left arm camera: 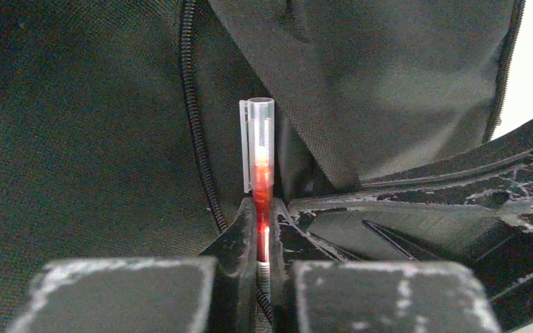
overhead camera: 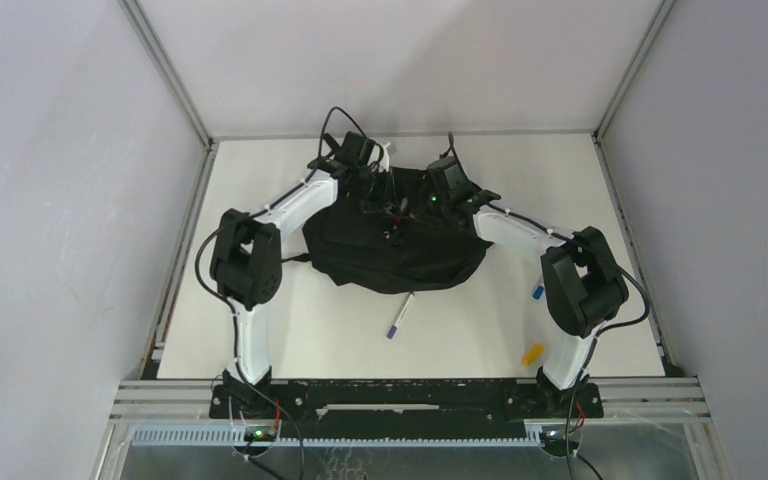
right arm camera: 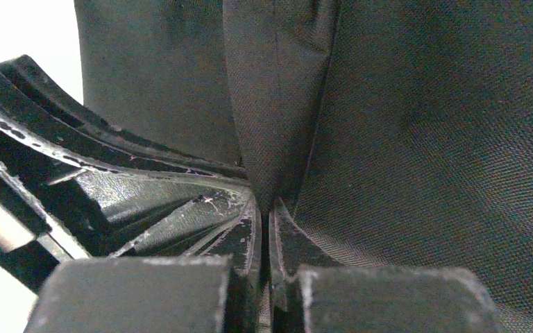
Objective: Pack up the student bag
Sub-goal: Place the stationery in the student bag.
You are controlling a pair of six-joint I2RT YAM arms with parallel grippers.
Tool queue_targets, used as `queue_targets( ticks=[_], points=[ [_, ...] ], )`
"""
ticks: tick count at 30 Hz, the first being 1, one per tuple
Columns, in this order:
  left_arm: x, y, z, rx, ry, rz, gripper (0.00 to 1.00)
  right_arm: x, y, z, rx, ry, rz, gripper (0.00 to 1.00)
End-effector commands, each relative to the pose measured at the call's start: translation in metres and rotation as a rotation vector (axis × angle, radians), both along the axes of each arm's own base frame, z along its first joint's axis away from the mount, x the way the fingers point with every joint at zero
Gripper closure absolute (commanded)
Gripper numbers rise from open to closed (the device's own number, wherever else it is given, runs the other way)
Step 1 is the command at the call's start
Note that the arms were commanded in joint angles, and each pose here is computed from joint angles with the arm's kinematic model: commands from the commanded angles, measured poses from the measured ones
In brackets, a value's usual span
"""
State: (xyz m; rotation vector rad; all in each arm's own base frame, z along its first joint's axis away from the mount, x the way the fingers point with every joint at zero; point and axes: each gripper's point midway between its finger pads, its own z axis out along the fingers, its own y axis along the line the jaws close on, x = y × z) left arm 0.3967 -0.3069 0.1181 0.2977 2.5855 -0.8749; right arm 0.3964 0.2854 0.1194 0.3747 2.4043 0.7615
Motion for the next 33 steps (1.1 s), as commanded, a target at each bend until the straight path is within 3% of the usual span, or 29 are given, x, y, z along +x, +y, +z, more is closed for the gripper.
queue_targets(
  ticks=[1, 4, 8, 12, 15, 23, 33],
  points=[
    [-0.007, -0.018, 0.023, -0.085, 0.013, -0.108, 0.81, 0.014, 0.010, 0.048, 0.080, -0.140, 0.007, 1.00],
    [-0.005, -0.015, 0.037, -0.080, -0.028, -0.093, 0.58, 0.012, 0.007, 0.042, 0.063, -0.122, -0.003, 1.00],
    [-0.005, 0.005, 0.061, -0.022, -0.116, -0.066, 0.52, 0.010, 0.003, 0.039, 0.061, -0.114, -0.010, 1.00],
    [-0.012, 0.016, 0.071, 0.018, -0.142, -0.071, 0.52, 0.009, 0.004, 0.039, 0.068, -0.116, -0.011, 1.00],
    [-0.011, 0.023, 0.067, 0.059, -0.155, -0.051, 0.58, 0.009, 0.006, 0.039, 0.076, -0.114, -0.007, 1.00],
    [0.003, 0.039, 0.029, 0.284, -0.186, 0.043, 0.53, 0.006, 0.012, 0.040, 0.088, -0.114, 0.006, 1.00],
    [0.002, 0.027, -0.026, 0.418, -0.126, 0.006, 0.53, 0.005, 0.015, 0.042, 0.096, -0.114, 0.010, 1.00]
  ],
)
